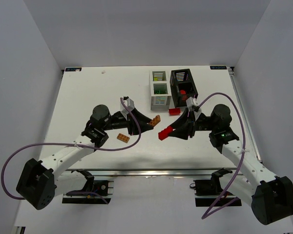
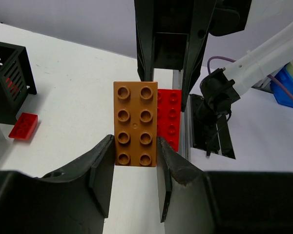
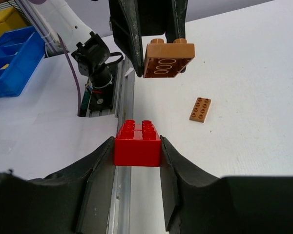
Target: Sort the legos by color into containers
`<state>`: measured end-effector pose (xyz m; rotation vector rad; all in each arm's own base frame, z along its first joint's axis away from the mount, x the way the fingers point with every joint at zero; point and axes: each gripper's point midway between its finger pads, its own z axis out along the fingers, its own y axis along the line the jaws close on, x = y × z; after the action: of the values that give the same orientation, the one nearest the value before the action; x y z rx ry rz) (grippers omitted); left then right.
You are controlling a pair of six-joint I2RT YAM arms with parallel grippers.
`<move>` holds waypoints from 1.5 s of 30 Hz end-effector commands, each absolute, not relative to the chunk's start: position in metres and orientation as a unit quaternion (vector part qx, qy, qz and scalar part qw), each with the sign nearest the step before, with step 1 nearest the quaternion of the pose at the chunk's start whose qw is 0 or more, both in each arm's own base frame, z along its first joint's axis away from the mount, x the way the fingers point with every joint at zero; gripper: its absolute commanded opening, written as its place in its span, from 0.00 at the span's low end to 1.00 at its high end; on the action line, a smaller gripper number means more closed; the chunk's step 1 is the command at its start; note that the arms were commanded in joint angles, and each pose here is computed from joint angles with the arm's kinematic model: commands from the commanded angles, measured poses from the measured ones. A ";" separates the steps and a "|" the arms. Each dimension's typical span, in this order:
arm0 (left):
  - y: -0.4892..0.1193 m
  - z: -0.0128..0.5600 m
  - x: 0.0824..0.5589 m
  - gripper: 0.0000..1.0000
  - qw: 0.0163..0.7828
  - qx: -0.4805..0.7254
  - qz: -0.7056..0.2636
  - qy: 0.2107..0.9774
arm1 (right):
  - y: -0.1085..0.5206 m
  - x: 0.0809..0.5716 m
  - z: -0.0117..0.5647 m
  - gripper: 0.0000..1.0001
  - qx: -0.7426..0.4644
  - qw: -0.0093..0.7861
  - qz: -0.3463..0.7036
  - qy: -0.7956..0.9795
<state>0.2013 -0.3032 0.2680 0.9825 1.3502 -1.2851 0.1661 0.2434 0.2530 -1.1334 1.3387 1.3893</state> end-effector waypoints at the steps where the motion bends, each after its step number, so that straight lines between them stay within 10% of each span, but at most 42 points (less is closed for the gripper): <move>1: -0.299 0.277 0.200 0.00 0.513 0.400 -0.526 0.547 | 0.242 0.171 0.265 0.00 -0.469 0.456 0.543 0.527; 13: -0.292 0.279 0.221 0.00 0.544 0.358 -0.494 0.576 | 0.161 0.353 0.277 0.00 -0.190 0.662 0.201 0.697; 35: -0.286 0.292 0.215 0.00 0.560 0.361 -0.488 0.563 | 0.126 0.487 0.226 0.00 -0.093 0.610 0.120 0.778; 45: -0.287 0.291 0.215 0.00 0.557 0.362 -0.488 0.565 | 0.125 0.483 0.219 0.74 -0.106 0.594 0.139 0.785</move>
<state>0.2147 -0.2896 0.2822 0.8548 1.3588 -1.1696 0.4767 0.1241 0.1854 -0.2374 1.9070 0.3029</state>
